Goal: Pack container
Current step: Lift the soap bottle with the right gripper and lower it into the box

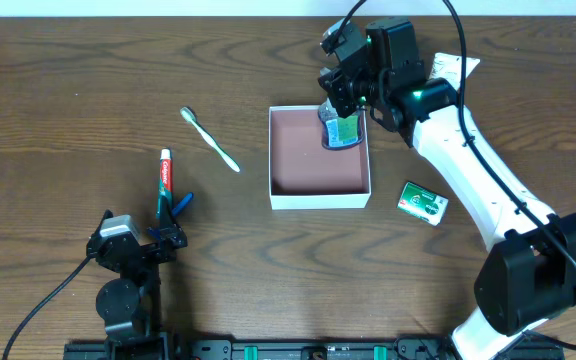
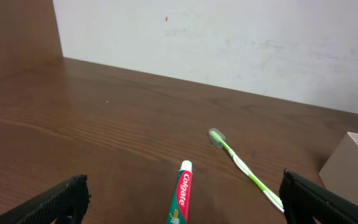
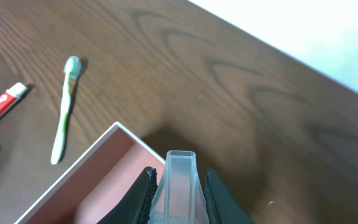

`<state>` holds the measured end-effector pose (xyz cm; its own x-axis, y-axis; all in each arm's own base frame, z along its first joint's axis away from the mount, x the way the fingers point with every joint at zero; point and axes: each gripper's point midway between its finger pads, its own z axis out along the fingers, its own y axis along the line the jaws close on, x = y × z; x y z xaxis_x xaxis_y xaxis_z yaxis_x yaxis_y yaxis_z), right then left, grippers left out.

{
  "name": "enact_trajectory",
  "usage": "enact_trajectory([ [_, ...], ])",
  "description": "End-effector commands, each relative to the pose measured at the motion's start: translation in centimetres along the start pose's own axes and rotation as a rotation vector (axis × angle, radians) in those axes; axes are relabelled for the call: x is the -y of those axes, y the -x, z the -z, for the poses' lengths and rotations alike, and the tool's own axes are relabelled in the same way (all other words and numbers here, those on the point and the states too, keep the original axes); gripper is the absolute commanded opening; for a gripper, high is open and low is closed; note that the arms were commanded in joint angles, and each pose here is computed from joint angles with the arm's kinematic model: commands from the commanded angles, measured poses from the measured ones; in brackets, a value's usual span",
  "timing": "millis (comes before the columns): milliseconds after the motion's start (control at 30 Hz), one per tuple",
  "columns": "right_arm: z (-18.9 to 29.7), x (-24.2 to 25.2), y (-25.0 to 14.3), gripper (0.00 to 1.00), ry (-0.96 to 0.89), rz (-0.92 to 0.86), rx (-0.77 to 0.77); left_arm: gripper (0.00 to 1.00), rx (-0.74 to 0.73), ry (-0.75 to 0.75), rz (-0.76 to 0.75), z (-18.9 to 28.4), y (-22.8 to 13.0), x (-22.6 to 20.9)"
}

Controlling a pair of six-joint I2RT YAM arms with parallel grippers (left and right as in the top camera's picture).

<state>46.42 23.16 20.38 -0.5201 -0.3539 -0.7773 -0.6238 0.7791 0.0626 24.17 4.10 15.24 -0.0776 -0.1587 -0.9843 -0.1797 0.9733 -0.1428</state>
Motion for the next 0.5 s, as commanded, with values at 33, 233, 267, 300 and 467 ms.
enact_trajectory([
  [33,-0.4,0.3,1.5,0.01,-0.030,0.072,0.042,0.98,-0.048,0.002,-0.012,0.0,-1.5,-0.2],
  [233,-1.5,0.5,1.2,0.01,-0.029,0.069,0.041,0.98,-0.048,0.002,-0.012,0.0,-1.5,-0.2],
  [267,-1.7,0.5,1.0,0.01,-0.028,0.069,0.037,0.98,-0.048,0.002,-0.012,0.0,-1.5,-0.2],
  [300,-1.9,0.5,0.8,0.01,-0.029,0.068,0.032,0.98,-0.048,0.002,-0.012,0.0,-1.5,-0.2],
  [467,-3.2,0.7,-0.3,0.01,-0.027,0.061,0.003,0.98,-0.048,0.002,-0.012,0.0,-1.5,-0.2],
])
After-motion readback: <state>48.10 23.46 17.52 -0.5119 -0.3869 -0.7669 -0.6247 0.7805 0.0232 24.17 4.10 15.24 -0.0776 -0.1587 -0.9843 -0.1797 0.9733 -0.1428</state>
